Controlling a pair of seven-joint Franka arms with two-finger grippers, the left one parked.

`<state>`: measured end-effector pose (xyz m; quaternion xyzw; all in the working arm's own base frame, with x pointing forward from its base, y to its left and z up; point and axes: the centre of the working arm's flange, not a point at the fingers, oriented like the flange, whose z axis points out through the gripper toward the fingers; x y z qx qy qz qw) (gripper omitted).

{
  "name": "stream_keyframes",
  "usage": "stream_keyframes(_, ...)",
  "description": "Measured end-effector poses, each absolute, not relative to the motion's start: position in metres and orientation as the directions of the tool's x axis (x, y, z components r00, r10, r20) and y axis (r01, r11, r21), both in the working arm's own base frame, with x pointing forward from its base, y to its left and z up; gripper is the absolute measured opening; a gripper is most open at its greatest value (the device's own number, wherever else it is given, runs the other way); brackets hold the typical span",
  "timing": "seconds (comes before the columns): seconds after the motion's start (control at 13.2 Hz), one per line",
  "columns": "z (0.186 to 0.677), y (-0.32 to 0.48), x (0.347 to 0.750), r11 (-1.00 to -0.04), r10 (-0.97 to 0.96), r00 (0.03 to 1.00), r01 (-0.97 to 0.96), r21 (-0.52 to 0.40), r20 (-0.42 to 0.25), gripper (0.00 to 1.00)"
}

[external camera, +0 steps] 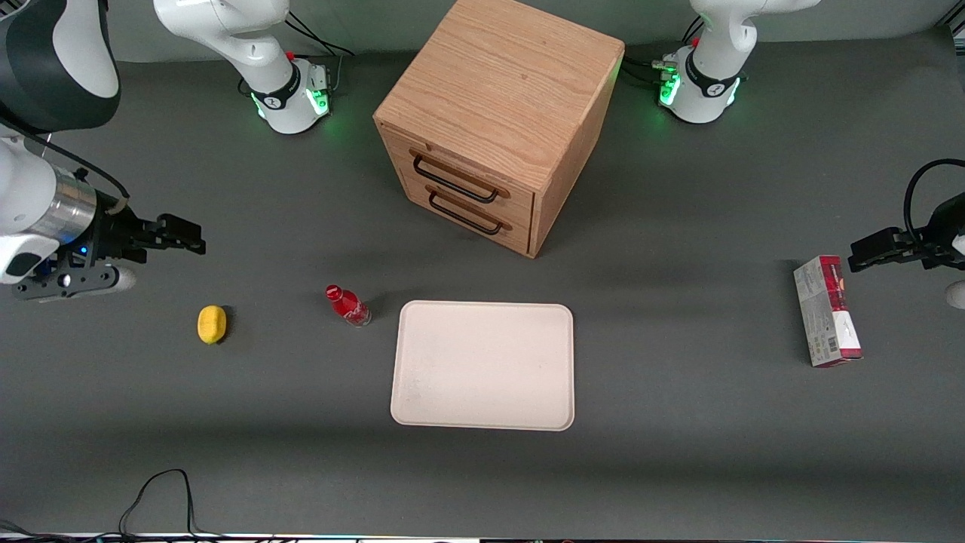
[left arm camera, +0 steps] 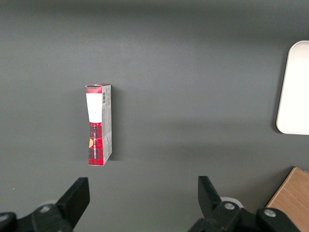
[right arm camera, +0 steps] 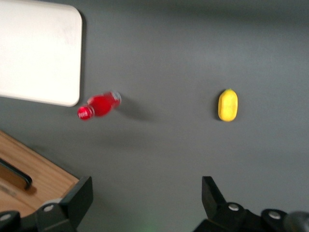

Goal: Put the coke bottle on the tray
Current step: 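Move the open right gripper over the red Coca-Cola bottle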

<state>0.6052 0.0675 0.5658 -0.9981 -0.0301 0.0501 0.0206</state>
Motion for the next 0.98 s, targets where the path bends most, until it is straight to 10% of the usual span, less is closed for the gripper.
stream_keyframes(0.98,0.524,0.226,0.654,-1.000,-0.013,0.993,-0.016,-0.023,-0.118,1.00)
